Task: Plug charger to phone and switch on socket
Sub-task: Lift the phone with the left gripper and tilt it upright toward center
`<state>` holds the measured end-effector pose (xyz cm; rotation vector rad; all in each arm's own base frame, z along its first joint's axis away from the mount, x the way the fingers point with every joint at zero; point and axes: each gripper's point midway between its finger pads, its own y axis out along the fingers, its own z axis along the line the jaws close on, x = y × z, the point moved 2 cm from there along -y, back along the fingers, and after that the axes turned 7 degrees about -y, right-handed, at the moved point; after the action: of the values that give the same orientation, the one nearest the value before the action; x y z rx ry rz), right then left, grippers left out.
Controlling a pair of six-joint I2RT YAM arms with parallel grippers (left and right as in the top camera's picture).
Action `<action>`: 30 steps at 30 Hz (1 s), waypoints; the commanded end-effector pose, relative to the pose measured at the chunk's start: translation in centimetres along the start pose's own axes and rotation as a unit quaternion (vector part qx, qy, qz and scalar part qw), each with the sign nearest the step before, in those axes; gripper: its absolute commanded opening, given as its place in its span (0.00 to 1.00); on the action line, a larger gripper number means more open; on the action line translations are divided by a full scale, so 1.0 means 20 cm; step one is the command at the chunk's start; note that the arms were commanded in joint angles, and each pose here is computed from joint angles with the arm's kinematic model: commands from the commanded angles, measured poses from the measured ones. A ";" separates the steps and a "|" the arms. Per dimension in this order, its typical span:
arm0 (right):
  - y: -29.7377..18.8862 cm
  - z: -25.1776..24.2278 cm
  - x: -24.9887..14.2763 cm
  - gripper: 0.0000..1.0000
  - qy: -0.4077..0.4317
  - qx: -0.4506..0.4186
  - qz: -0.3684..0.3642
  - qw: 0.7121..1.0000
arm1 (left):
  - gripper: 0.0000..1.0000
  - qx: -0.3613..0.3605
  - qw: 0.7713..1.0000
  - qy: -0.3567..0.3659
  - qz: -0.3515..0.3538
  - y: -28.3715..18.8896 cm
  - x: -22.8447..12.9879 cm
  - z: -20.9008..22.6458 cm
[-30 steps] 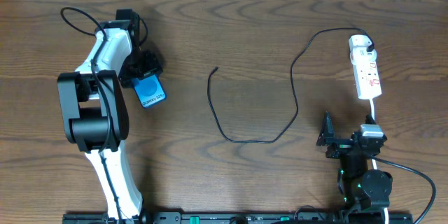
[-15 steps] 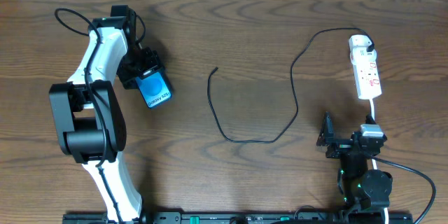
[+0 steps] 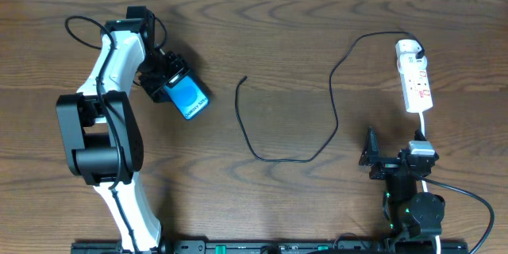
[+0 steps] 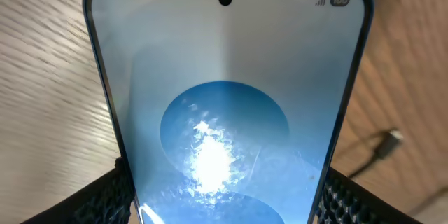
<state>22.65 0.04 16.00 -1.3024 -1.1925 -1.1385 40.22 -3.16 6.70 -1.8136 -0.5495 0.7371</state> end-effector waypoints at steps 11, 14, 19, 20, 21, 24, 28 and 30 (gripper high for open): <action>0.00 -0.01 0.00 0.99 -0.006 -0.004 -0.001 1.000 | 0.71 -0.108 0.983 -0.100 0.112 -0.08 -0.17 -0.19; 0.00 -0.01 0.00 0.99 -0.006 -0.004 -0.001 1.000 | 0.70 -0.118 0.976 -0.124 0.131 -0.09 -0.20 -0.21; 0.00 -0.01 0.00 0.99 -0.006 -0.004 -0.001 1.000 | 0.70 -0.147 0.964 -0.138 0.175 -0.12 -0.25 -0.26; 0.00 -0.01 0.00 0.99 -0.006 -0.004 -0.001 1.000 | 0.70 -0.156 0.960 -0.137 0.185 -0.13 -0.26 -0.27; 0.00 -0.01 0.00 0.99 -0.006 -0.004 -0.001 1.000 | 0.71 -0.164 0.957 -0.137 0.196 -0.14 -0.28 -0.28; 0.00 -0.01 0.00 0.99 -0.006 -0.004 -0.001 1.000 | 0.70 -0.187 0.946 -0.137 0.225 -0.18 -0.31 -0.32; 0.00 -0.01 0.00 0.99 -0.006 -0.004 -0.001 1.000 | 0.70 -0.214 0.928 -0.146 0.266 -0.22 -0.35 -0.37; 0.00 -0.01 0.00 0.99 -0.006 -0.004 -0.001 1.000 | 0.70 -0.221 0.919 -0.160 0.284 -0.24 -0.37 -0.38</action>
<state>22.65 0.04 15.99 -1.3026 -1.1922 -1.1382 40.41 -10.19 11.95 -2.2177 -0.4801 1.3056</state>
